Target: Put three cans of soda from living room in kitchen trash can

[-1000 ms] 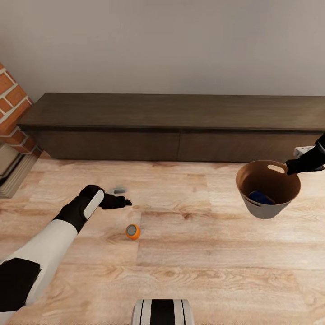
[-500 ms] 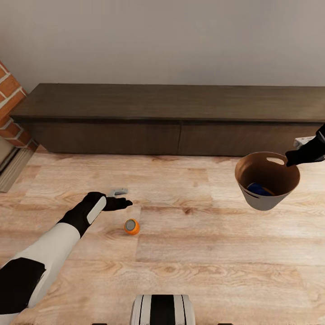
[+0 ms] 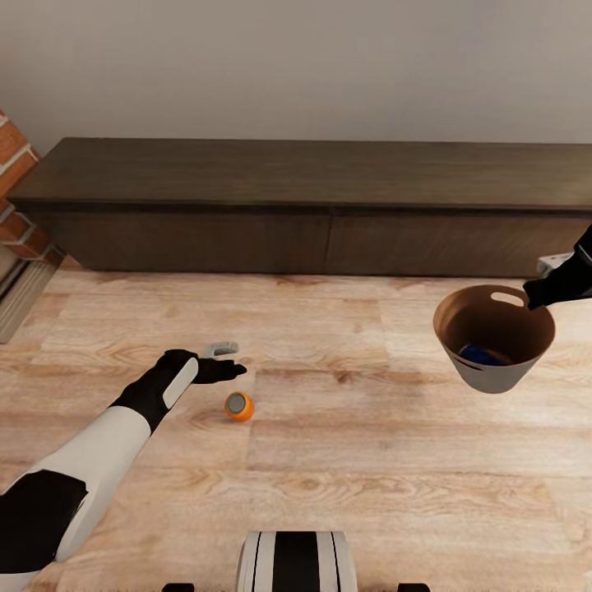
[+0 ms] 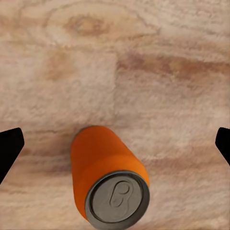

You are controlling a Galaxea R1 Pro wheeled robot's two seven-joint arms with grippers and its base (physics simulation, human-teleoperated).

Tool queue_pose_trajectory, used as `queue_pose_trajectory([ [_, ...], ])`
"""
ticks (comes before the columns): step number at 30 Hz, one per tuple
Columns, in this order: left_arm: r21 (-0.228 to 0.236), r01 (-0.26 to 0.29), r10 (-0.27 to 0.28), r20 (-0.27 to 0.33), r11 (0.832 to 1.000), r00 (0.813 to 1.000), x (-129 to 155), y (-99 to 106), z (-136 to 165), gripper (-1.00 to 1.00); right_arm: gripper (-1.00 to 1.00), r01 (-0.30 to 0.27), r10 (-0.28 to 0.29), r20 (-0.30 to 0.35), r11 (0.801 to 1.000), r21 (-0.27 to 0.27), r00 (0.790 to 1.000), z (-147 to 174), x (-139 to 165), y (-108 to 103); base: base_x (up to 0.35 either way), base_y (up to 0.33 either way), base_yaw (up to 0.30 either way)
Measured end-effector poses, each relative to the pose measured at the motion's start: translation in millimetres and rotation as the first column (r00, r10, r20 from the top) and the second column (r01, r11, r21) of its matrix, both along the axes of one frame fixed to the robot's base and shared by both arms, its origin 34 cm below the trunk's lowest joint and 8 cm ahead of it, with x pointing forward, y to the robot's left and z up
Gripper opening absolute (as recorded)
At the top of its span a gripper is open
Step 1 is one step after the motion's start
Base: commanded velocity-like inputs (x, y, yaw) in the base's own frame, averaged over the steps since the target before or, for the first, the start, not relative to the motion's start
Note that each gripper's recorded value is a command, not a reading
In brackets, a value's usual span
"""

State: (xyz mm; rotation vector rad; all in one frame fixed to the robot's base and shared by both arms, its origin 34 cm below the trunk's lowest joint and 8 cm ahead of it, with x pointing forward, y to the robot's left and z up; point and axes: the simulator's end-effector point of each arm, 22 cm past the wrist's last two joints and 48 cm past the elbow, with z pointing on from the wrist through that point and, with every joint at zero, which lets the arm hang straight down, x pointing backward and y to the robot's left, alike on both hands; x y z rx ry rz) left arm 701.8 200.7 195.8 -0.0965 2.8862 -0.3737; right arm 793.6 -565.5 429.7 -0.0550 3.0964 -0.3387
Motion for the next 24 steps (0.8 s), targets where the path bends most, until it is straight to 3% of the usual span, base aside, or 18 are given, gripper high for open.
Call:
queue_pose_trajectory([
  [10,-0.004,0.001,-0.001,-0.004,1.0,1.0,-2,-1,-5,1.0,-1.0,0.0,0.0,-0.017,1.0,-0.004,1.0,-9,-3,-1,-0.134,0.0,0.0],
  [24,-0.007,0.001,-0.001,-0.013,1.0,1.0,-5,-2,-11,1.0,-1.0,0.002,-0.003,-0.029,1.0,-0.009,1.0,-16,-6,-4,-0.018,0.0,0.0],
])
